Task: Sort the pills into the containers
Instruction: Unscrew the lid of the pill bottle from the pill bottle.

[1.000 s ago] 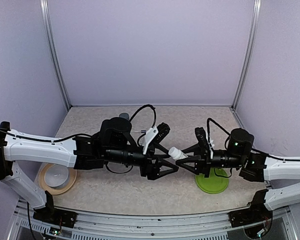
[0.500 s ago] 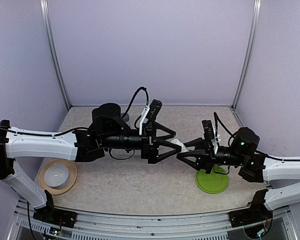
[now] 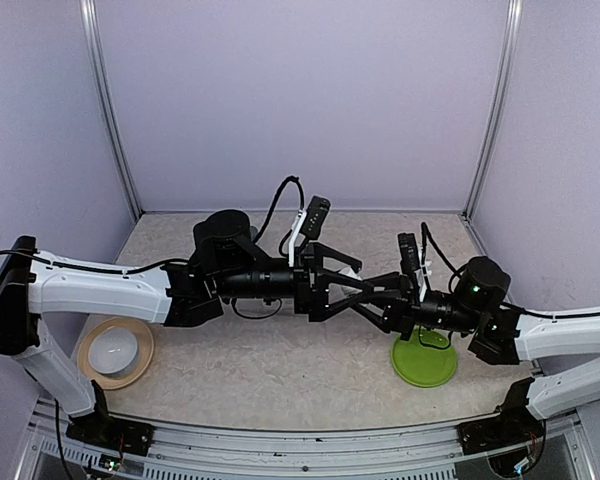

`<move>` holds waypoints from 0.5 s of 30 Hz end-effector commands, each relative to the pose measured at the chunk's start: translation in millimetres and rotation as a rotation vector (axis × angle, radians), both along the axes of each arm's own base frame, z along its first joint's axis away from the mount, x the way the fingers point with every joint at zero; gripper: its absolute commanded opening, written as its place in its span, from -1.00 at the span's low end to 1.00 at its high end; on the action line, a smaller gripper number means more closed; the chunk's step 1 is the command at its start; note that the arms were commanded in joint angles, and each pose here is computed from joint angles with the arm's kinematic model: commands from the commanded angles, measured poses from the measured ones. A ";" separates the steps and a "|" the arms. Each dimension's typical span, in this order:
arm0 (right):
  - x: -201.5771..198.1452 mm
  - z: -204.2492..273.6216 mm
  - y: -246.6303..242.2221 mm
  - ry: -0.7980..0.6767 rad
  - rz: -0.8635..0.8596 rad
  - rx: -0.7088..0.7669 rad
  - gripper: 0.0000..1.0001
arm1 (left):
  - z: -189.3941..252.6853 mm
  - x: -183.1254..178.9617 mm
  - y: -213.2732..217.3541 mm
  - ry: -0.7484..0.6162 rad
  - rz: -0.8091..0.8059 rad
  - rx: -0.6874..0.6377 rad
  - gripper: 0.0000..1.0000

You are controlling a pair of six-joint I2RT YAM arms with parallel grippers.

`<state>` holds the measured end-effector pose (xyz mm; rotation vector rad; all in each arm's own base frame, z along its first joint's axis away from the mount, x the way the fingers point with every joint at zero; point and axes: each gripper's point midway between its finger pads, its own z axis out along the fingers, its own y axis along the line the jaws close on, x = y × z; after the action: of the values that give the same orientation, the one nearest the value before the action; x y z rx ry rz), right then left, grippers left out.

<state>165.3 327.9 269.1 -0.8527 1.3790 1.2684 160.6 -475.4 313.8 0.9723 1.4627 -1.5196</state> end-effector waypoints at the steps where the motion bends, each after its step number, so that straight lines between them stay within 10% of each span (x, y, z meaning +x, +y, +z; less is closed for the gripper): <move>1: 7.0 -3.8 -1.2 0.044 -0.047 0.021 -0.82 | 16.7 2.8 2.3 -0.040 0.043 -0.047 0.98; 15: 22.4 -11.1 -16.6 0.094 -0.177 0.030 -0.82 | 8.7 4.9 4.8 -0.042 0.059 -0.027 0.92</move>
<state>178.6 323.1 261.9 -0.7320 1.4397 1.2481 168.5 -475.5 310.4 0.9285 1.4822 -1.4733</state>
